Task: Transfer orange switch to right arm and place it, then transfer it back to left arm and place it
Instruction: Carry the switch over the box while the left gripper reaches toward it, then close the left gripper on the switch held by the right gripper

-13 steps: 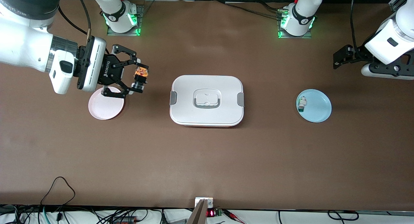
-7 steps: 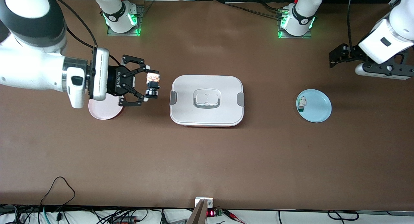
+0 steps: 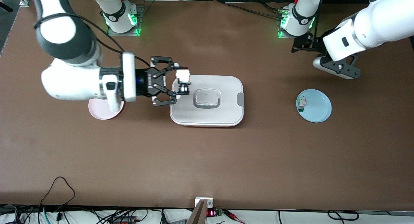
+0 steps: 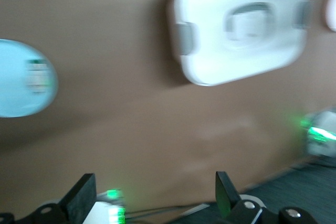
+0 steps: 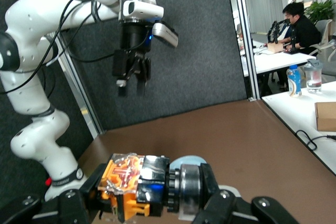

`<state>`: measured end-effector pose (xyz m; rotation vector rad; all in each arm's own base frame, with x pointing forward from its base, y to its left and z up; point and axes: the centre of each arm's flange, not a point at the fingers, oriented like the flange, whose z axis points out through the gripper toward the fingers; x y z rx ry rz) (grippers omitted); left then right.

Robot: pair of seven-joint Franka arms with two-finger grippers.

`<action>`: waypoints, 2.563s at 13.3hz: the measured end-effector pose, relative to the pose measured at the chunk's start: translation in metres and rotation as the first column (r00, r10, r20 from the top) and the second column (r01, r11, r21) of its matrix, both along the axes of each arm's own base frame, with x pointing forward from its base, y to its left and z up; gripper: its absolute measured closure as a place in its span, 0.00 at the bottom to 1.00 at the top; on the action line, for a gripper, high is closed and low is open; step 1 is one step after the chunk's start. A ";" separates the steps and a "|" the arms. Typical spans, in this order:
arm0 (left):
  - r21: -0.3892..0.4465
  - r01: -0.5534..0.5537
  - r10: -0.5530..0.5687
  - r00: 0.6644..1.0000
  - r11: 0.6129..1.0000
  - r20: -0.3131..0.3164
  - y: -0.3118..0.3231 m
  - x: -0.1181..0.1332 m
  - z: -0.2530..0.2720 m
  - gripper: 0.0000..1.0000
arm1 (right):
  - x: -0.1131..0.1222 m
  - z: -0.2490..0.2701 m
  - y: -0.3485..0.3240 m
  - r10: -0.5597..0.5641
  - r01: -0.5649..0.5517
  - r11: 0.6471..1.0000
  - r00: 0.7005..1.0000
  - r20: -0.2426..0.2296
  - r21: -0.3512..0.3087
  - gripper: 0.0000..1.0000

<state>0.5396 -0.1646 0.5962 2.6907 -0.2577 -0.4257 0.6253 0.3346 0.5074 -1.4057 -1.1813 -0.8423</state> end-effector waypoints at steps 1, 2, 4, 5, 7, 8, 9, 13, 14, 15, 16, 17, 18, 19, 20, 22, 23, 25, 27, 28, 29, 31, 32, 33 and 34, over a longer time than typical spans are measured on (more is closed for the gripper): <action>-0.090 -0.030 0.026 0.999 0.996 -0.047 -0.001 0.006 -0.007 0.00 | -0.002 -0.006 0.015 -0.029 0.029 1.000 1.000 -0.006 0.012 0.26; -0.184 -0.078 0.060 0.993 0.980 -0.105 0.003 0.015 -0.016 0.00 | -0.006 -0.011 0.032 -0.056 0.056 0.998 0.998 -0.009 0.011 0.26; -0.336 -0.192 0.122 0.968 0.922 -0.219 0.015 0.039 -0.038 0.00 | -0.017 -0.015 0.059 -0.094 0.094 0.996 0.996 0.000 -0.004 0.26; -0.388 -0.247 0.148 0.952 0.888 -0.269 0.021 0.050 -0.049 0.00 | -0.022 -0.015 0.070 -0.107 0.107 0.994 0.994 0.004 -0.008 0.26; -0.442 -0.370 0.216 0.908 0.817 -0.360 0.021 0.064 -0.064 0.00 | -0.031 -0.015 0.088 -0.139 0.139 0.990 0.990 0.012 -0.016 0.26; -0.466 -0.425 0.244 0.884 0.776 -0.399 0.017 0.068 -0.068 0.00 | -0.035 -0.015 0.095 -0.154 0.154 0.988 0.988 0.017 -0.022 0.26; -0.491 -0.472 0.263 0.860 0.732 -0.437 0.015 0.071 -0.073 0.00 | -0.039 -0.016 0.101 -0.162 0.163 0.986 0.987 0.019 -0.027 0.26; -0.556 -0.614 0.301 0.777 0.561 -0.554 0.011 0.078 -0.096 0.00 | -0.042 -0.017 0.107 -0.170 0.170 0.985 0.985 0.022 -0.031 0.26; -0.567 -0.628 0.311 0.769 0.533 -0.559 0.010 0.079 -0.101 0.00 | -0.042 -0.017 0.107 -0.171 0.171 0.985 0.985 0.022 -0.031 0.26; -0.586 -0.634 0.317 0.767 0.505 -0.558 0.005 0.078 -0.107 0.00 | -0.042 -0.017 0.107 -0.171 0.172 0.985 0.985 0.022 -0.031 0.26; -0.602 -0.634 0.320 0.770 0.486 -0.552 -0.003 0.076 -0.115 0.00 | -0.042 -0.017 0.107 -0.171 0.172 0.985 0.985 0.021 -0.031 0.26; -0.611 -0.629 0.319 0.775 0.481 -0.546 -0.014 0.073 -0.121 0.00 | -0.042 -0.017 0.108 -0.170 0.171 0.985 0.985 0.020 -0.029 0.26; -0.618 -0.623 0.318 0.780 0.480 -0.539 -0.025 0.070 -0.125 0.00 | -0.044 -0.017 0.110 -0.170 0.170 0.985 0.985 0.011 -0.022 0.26; -0.622 -0.619 0.318 0.783 0.479 -0.535 -0.034 0.068 -0.126 0.00 | -0.046 -0.017 0.113 -0.171 0.171 0.985 0.985 -0.003 -0.010 0.26; -0.628 -0.620 0.316 0.783 0.470 -0.536 -0.043 0.066 -0.125 0.00 | -0.048 -0.018 0.116 -0.170 0.170 0.986 0.985 -0.014 -0.002 0.26; -0.634 -0.624 0.314 0.780 0.456 -0.542 -0.055 0.064 -0.123 0.00 | -0.051 -0.021 0.121 -0.163 0.163 0.987 0.986 -0.023 0.001 0.26; -0.636 -0.626 0.312 0.778 0.451 -0.545 -0.061 0.063 -0.122 0.00 | -0.052 -0.022 0.123 -0.162 0.162 0.987 0.987 -0.026 0.001 0.26; -0.637 -0.625 0.309 0.779 0.451 -0.546 -0.072 0.060 -0.121 0.00 | -0.052 -0.022 0.123 -0.162 0.162 0.987 0.986 -0.027 0.002 0.26; -0.634 -0.623 0.301 0.780 0.458 -0.549 -0.082 0.055 -0.122 0.00 | -0.052 -0.022 0.123 -0.162 0.162 0.987 0.986 -0.027 0.002 0.26; -0.631 -0.623 0.297 0.779 0.462 -0.552 -0.086 0.053 -0.124 0.00 | -0.052 -0.022 0.123 -0.162 0.162 0.987 0.986 -0.027 0.002 0.26; -0.629 -0.623 0.294 0.779 0.464 -0.554 -0.088 0.051 -0.125 0.01 | -0.052 -0.022 0.123 -0.163 0.163 0.987 0.986 -0.027 0.002 0.26; -0.627 -0.623 0.291 0.778 0.467 -0.556 -0.090 0.049 -0.126 0.04 | -0.051 -0.025 0.123 -0.163 0.163 0.987 0.986 -0.029 0.000 0.26; -0.627 -0.623 0.291 0.779 0.468 -0.556 -0.090 0.048 -0.126 0.04 | -0.051 -0.026 0.123 -0.164 0.164 0.987 0.986 -0.030 -0.001 0.26; -0.627 -0.622 0.291 0.779 0.469 -0.555 -0.090 0.047 -0.125 0.13 | -0.051 -0.027 0.123 -0.164 0.164 0.986 0.986 -0.031 -0.002 0.26; -0.627 -0.622 0.292 0.779 0.469 -0.554 -0.090 0.046 -0.124 0.26 | -0.050 -0.028 0.123 -0.164 0.164 0.986 0.986 -0.033 -0.003 0.26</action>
